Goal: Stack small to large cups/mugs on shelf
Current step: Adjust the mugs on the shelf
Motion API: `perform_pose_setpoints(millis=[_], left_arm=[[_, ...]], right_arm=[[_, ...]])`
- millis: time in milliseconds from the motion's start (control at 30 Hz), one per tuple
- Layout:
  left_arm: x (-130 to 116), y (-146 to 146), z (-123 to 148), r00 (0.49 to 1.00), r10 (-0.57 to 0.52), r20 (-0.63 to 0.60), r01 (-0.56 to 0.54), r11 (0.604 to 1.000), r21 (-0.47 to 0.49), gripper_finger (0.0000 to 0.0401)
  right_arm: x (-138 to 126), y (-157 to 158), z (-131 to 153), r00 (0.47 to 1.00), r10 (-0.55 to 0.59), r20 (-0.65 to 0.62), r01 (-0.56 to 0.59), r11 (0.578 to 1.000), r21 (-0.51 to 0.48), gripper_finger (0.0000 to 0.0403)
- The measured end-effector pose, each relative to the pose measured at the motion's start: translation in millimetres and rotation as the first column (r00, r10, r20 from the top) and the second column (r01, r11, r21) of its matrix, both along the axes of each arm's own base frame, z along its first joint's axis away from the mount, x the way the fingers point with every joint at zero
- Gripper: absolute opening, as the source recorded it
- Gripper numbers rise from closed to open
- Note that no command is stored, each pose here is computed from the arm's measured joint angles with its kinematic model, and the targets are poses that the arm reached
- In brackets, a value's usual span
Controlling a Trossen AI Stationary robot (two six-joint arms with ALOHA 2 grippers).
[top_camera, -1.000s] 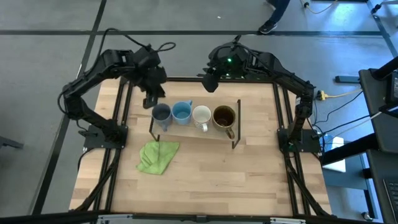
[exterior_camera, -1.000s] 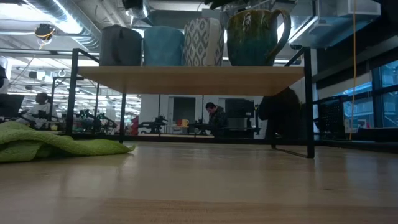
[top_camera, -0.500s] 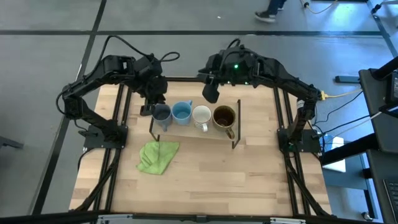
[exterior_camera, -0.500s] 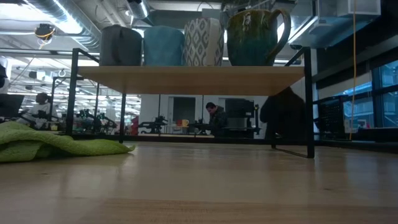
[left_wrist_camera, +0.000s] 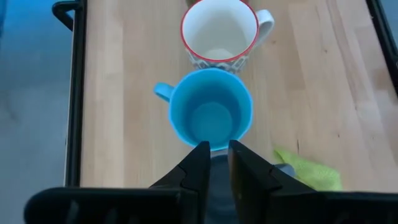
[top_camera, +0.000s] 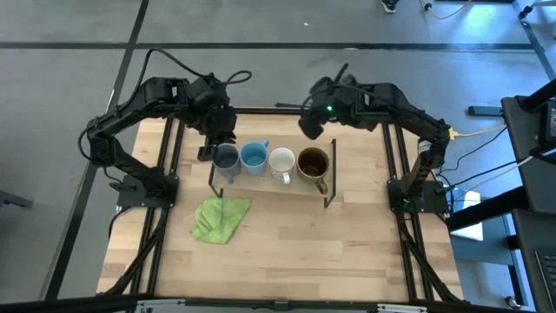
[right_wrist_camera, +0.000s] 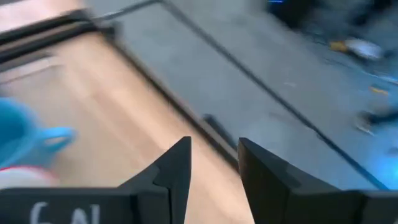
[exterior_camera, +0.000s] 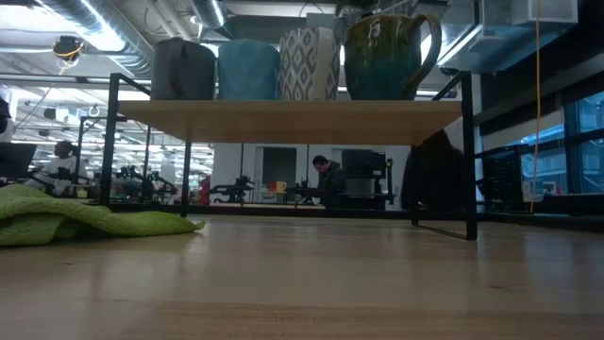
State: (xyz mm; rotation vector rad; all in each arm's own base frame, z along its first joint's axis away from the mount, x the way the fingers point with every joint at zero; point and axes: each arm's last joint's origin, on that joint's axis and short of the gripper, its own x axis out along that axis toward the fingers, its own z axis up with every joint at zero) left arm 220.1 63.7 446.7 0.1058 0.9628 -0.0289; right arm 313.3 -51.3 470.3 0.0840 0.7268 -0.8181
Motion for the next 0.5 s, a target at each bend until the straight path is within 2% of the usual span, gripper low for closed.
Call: perform_pose_setpoints(millis=[67, 167, 233, 300, 400, 500], left_arm=[[0.1, 0.1, 0.1, 1.0, 0.0, 0.001, 0.0, 1.0, 0.001, 0.005], [0.0, 2.0, 0.4, 1.0, 0.009, 0.005, -0.009, 1.0, 0.01, 0.0049], [-0.1, 2.6, 0.4, 1.0, 0.012, 0.005, -0.012, 1.0, 0.011, 0.0051], [-0.4, 3.5, 0.4, 1.0, 0.017, 0.005, -0.017, 1.0, 0.011, 0.0053], [-0.6, 4.3, 0.4, 1.0, 0.02, 0.006, -0.02, 1.0, 0.01, 0.0054], [-0.6, 4.4, 0.4, 1.0, 0.02, 0.006, -0.02, 1.0, 0.01, 0.005]], right_arm=[[-11.1, -0.2, 1.2, 0.992, -0.123, -0.002, 0.122, 0.992, -0.041, 0.0132], [-30.7, -0.5, 5.7, 0.974, -0.222, 0.045, 0.221, 0.975, 0.022, 0.012], [-43.0, 0.9, 7.0, 0.974, -0.219, 0.053, 0.215, 0.974, 0.076, 0.0106], [-49.9, 5.0, 9.9, 0.962, -0.25, 0.113, 0.237, 0.964, 0.12, 0.0087], [-66.8, 17.9, 9.7, 0.97, -0.209, 0.125, 0.178, 0.96, 0.218, 0.0054], [-82.0, 35.1, 5.3, 0.983, -0.136, 0.121, 0.082, 0.923, 0.375, 0.0022]])
